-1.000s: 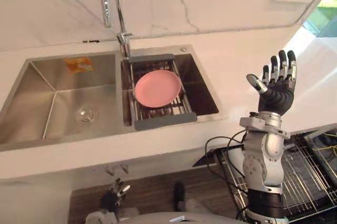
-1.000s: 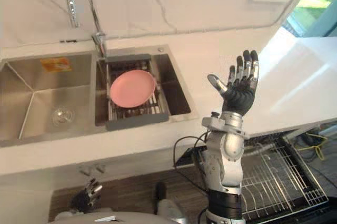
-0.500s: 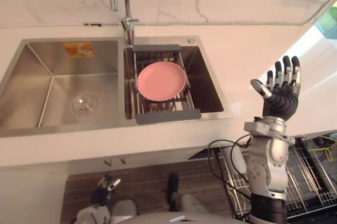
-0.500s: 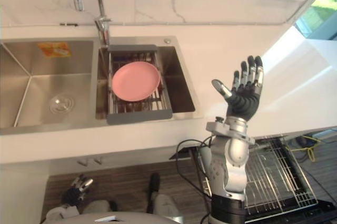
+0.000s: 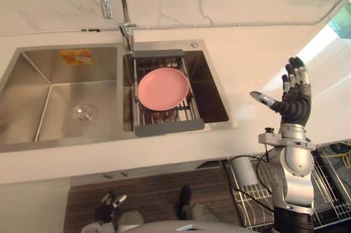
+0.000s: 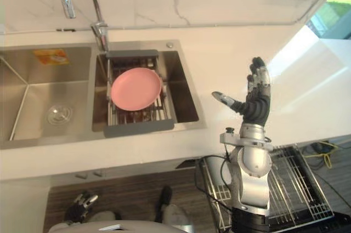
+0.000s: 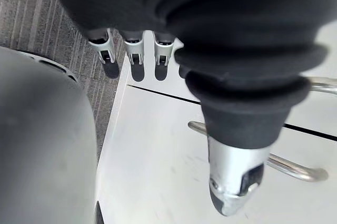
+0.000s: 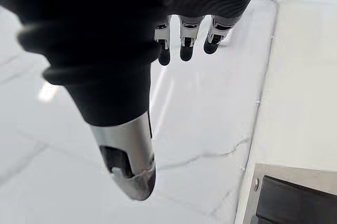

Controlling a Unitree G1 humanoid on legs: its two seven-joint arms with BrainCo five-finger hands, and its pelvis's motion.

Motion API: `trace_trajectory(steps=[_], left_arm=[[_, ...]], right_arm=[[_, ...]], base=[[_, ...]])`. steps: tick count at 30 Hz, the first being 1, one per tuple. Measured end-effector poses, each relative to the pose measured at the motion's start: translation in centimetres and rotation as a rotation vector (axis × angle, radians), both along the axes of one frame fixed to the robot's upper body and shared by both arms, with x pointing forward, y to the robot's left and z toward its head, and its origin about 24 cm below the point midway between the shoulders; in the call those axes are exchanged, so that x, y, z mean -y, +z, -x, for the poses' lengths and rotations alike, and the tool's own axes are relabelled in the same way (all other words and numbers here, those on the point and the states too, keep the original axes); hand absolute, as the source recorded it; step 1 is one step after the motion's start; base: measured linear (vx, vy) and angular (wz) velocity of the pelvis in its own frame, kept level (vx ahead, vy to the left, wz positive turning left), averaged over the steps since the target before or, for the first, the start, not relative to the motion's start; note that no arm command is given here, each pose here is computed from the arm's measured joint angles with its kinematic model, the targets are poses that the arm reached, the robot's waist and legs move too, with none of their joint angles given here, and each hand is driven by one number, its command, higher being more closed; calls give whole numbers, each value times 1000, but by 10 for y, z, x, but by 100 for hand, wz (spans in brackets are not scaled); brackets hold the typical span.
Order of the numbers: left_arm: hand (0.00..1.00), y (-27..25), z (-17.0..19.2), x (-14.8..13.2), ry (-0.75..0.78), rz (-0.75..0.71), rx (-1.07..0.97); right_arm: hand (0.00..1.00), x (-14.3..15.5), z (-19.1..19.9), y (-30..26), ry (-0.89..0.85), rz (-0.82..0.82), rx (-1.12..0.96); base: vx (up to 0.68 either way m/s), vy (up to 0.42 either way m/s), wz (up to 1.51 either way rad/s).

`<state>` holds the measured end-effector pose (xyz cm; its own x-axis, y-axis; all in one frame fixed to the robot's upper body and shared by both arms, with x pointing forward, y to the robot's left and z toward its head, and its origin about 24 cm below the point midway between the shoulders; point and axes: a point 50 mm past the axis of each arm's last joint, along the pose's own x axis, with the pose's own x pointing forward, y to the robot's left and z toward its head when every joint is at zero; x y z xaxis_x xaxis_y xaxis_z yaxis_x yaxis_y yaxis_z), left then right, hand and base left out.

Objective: Walk over to the sink, pick up the cup, carry it to the dishwasher, place the cup inside the dishwasher, then close the dishwasher door

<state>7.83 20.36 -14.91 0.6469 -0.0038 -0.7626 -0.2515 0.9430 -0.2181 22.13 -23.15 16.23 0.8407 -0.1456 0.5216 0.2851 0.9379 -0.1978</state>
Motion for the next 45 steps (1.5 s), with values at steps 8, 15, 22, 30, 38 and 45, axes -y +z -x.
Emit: trace_trajectory(steps=[8,15,22,30,38,45], left_arm=[[0,0,5,-9,-49,-36,-24],[0,-1,7,-10,-72,-30,-38],[0,-3,11,-11,-95,-22,-65],[0,-3,11,-11,-113,-16,-82],[0,-3,11,-10,-130,-9,-83],[0,-4,13,-12,-137,-11,-103]], right_arm=[[0,-35,-11,12,171,461,-51],[0,-67,-23,22,280,747,-33],[0,-91,-39,11,281,946,-41],[0,-103,-50,-6,321,1133,-87],[0,-92,-63,-27,270,1240,-213],[0,-83,-71,-49,230,1281,-325]], base=[[-49,26,4],[1,21,13],[1,38,12],[-26,18,9],[-7,23,10],[-3,9,3]])
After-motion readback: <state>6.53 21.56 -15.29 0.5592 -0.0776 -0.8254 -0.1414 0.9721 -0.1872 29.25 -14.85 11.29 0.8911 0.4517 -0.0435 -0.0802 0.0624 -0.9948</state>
